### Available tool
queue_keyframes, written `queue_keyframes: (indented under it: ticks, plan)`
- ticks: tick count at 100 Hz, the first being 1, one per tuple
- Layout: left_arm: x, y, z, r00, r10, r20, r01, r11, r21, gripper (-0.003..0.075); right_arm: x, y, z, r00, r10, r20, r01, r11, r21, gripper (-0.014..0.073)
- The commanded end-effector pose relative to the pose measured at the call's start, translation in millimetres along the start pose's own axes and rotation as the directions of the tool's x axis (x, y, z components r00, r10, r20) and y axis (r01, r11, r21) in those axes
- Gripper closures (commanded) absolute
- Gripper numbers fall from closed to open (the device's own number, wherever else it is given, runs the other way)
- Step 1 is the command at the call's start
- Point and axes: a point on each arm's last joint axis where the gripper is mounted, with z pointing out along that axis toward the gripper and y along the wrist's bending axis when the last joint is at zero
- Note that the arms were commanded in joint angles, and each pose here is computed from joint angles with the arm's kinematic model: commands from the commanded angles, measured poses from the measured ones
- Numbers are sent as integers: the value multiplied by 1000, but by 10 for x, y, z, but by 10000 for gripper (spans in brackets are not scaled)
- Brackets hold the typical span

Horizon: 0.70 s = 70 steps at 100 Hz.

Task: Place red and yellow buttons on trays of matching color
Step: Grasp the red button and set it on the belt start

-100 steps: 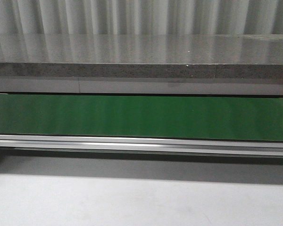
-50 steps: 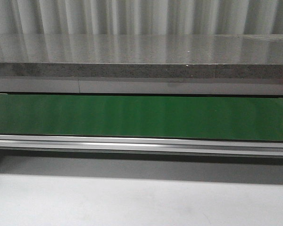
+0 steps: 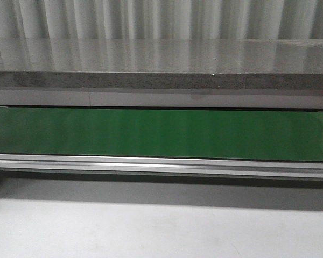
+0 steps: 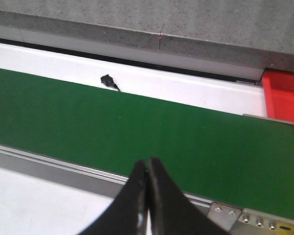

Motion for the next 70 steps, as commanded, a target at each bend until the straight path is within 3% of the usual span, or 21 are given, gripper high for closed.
queue_keyframes:
  ticks: [1,10,15,41,70]
  plan:
    - [-50,-52,-164,996,3,84,-5,1000,19,302,-133,-13,-31,996,-9,83,8,1000,15,661]
    - [-61,-60,-165,995,-3,96,0,1000,28,127,-133,-13,-31,996,-9,83,8,1000,15,661]
    - [-71,-72,-166,994,-13,106,8,999,43,92,-133,-13,-31,996,-9,83,8,1000,15,661]
    - [-136,-114,-459,962,-37,270,15,996,84,129,-133,-13,-31,996,-9,83,8,1000,15,661]
    - [-184,361,-641,948,-151,282,147,989,34,134,-133,-13,-31,996,-9,83,8,1000,15,661]
